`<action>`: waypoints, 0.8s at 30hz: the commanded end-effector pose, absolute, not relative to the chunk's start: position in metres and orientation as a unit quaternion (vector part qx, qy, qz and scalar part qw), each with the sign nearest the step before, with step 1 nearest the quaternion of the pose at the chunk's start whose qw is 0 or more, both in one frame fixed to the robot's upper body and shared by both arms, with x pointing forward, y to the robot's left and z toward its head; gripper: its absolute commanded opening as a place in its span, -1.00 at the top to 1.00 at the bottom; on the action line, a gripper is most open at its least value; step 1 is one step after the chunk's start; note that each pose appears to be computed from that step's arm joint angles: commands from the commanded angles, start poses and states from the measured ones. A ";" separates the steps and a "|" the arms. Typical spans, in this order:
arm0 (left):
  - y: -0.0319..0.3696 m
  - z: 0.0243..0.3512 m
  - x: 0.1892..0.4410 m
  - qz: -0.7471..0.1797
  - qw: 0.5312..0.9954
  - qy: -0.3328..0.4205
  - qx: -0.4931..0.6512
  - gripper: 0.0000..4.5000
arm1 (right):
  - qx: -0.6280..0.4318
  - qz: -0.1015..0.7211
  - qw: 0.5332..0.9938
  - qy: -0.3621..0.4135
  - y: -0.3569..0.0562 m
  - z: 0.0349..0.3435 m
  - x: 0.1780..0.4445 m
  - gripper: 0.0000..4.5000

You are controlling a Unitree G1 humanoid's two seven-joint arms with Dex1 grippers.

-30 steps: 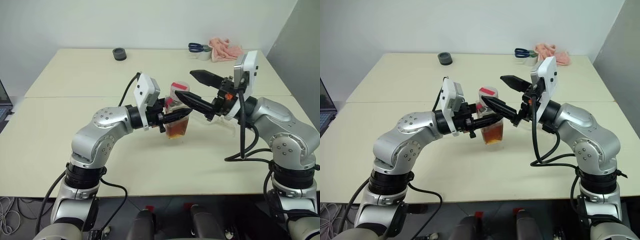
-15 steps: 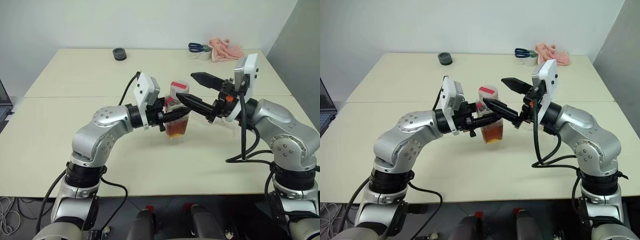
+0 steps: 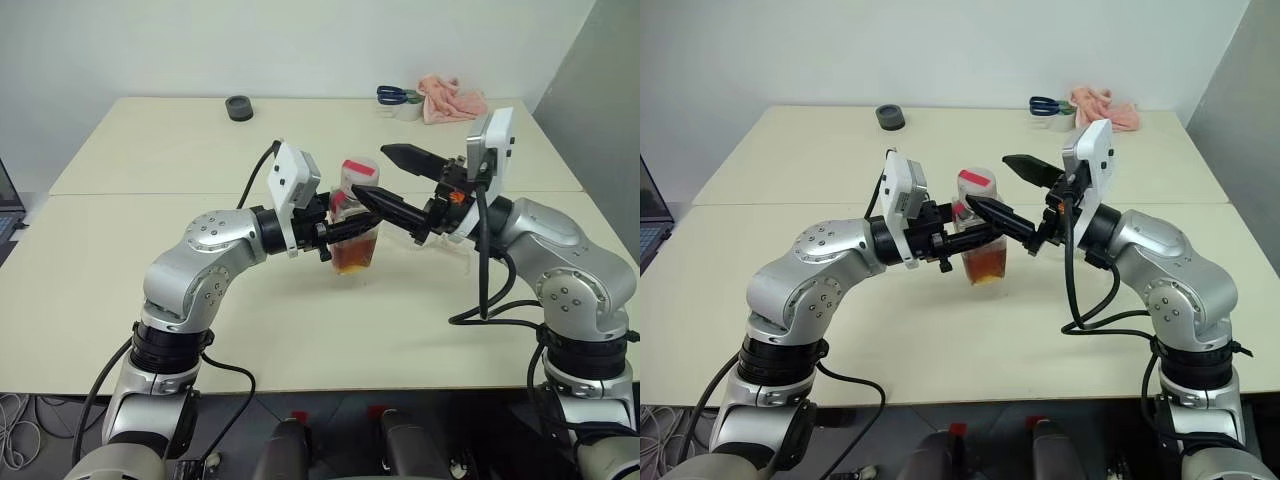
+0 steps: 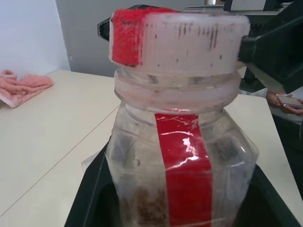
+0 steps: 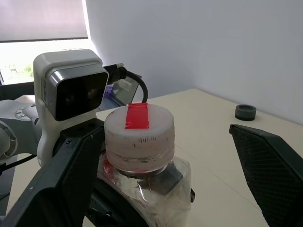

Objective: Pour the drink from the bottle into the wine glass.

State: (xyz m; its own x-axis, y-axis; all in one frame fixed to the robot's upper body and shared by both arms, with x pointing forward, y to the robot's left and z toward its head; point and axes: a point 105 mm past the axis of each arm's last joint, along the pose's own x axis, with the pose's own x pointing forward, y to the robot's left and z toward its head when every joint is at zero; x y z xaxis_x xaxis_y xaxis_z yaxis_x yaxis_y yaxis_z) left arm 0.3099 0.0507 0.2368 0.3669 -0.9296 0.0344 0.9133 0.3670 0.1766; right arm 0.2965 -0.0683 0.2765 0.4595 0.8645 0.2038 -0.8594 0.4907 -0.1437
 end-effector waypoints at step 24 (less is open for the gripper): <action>0.050 0.255 0.304 -0.561 0.818 -0.106 0.077 0.20 | 0.001 0.512 0.847 -0.141 -0.077 0.285 0.280 -0.98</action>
State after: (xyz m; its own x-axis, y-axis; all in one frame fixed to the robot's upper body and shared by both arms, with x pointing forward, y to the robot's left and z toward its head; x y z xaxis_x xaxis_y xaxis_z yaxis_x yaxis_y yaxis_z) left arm 0.3107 0.0516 0.2363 0.3686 -0.9290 0.0339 0.9134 0.3687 0.1724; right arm 0.2912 -0.0810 0.2769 0.4755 0.8530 0.2154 -0.8569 0.5045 -0.1063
